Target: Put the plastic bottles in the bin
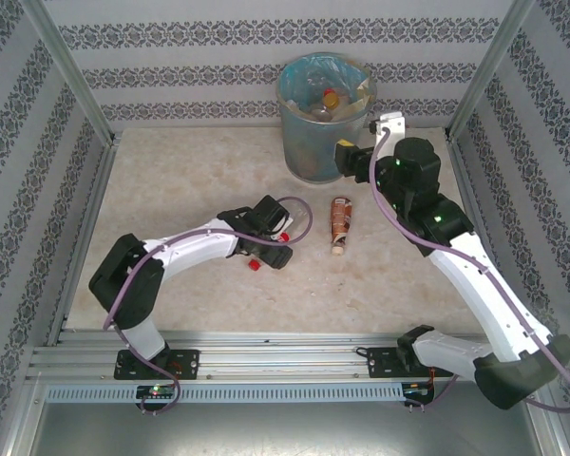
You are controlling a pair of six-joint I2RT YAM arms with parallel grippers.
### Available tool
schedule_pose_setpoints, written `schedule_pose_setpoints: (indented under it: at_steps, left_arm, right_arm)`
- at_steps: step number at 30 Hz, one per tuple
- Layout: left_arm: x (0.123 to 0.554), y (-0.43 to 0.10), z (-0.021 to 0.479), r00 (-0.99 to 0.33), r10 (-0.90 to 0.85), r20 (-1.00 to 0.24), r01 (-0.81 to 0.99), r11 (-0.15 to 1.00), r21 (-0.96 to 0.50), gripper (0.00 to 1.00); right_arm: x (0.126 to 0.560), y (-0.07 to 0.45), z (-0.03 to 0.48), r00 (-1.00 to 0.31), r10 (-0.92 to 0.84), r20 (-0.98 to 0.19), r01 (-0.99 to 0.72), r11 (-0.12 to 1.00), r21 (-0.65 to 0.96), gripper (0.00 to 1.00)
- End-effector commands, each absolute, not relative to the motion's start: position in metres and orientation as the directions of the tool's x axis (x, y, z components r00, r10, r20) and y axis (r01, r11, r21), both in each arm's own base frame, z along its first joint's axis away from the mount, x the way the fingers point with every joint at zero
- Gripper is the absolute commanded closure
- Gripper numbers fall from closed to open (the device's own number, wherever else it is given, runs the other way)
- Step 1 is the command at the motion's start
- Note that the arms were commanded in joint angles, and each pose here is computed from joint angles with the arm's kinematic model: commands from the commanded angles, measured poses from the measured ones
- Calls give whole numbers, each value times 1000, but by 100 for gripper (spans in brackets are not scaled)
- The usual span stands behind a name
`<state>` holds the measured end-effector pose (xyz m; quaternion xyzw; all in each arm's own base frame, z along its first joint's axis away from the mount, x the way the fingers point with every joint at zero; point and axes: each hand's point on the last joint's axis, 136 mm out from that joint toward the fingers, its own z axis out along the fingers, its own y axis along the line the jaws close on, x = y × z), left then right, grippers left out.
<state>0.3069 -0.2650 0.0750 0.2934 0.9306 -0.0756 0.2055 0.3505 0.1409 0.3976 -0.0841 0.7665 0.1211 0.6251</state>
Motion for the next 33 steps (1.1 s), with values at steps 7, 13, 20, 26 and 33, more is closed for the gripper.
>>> schedule_pose_setpoints:
  at_steps: [7,13,20,26,33]
  left_arm:
    - [311,-264,52,-789,510,-342,550,835,-26,23]
    - [313,-266,44,-801,505,-321,540,841,-25,23]
    - [311,-266,52,-793,512,-330,551,834,-30,35]
    - [304,-262,91,-769,501,-397,562,826,-45,39]
    - [283,-257,173,-642,458,-616,634,768,-90,41]
  right_arm:
    - [345,133,398,-201,45,-979,-253,963,96,21]
    - [343,134,400,-196,44,-980,-262,960,95,21]
    - [336,128,406,-179,32,-983,-252,965,77,21]
    - [330,123,421,-143,22,-989,-248,967,58,21]
    - [321,121,440,-94,52,-994,-262,962,76,21]
